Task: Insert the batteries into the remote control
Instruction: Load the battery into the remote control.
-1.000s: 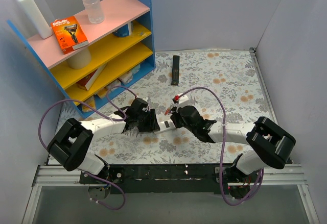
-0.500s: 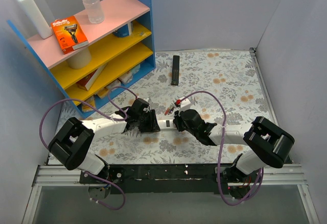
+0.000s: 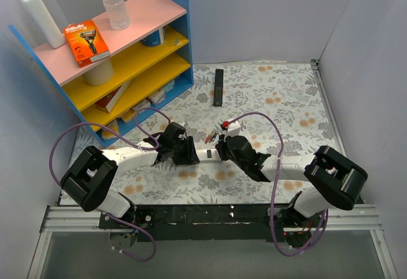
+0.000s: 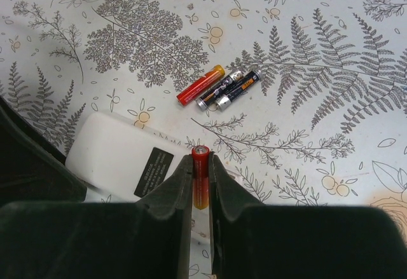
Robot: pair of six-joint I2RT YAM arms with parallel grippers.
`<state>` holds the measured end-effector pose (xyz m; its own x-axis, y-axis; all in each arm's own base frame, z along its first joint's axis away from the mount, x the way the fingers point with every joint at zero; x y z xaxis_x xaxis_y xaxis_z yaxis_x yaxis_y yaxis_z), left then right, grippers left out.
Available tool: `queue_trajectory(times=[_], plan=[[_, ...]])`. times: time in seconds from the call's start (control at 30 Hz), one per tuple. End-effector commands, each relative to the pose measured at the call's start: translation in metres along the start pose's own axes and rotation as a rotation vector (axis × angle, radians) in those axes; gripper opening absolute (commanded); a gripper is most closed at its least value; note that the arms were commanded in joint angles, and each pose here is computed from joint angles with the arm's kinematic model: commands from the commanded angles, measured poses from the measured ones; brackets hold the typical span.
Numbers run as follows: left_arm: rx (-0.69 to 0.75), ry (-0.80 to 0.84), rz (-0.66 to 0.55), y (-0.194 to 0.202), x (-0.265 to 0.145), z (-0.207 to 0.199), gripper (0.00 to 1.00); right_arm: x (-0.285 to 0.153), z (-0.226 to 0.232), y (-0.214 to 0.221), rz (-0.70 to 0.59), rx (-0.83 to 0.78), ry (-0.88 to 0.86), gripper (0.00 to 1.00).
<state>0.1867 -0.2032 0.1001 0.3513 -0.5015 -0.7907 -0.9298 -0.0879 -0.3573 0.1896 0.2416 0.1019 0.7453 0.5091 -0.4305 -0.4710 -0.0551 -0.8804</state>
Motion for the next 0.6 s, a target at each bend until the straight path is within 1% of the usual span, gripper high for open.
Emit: queue_trajectory(times=[0.0, 0.27, 0.4, 0.57], plan=[[-0.001, -0.006, 0.004, 0.000, -0.001, -0.002, 0.40, 0.001, -0.002, 0.001, -0.040, 0.080, 0.021, 0.01], [-0.016, 0.014, 0.012, 0.002, 0.001, -0.003, 0.38, 0.003, -0.001, 0.020, 0.023, 0.150, 0.008, 0.01], [-0.014, 0.025, 0.017, 0.004, 0.000, -0.005, 0.36, 0.002, 0.002, 0.020, 0.032, 0.200, -0.002, 0.01], [-0.014, 0.034, 0.014, 0.004, -0.001, -0.007, 0.36, 0.002, 0.000, 0.016, 0.027, 0.196, 0.028, 0.01]])
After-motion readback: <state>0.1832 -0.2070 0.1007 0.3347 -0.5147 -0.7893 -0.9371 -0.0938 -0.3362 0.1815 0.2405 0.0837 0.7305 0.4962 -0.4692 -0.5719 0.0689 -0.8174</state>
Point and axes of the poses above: each gripper's point midway between its finger pads, its own x axis out along the fingers, its own z axis along the line the jaws close on, y = z × x, the point moved 9 cm from there along -x, back along the fingers, and after that the axes turned 2 degrees about x, right-handed, at the moved point
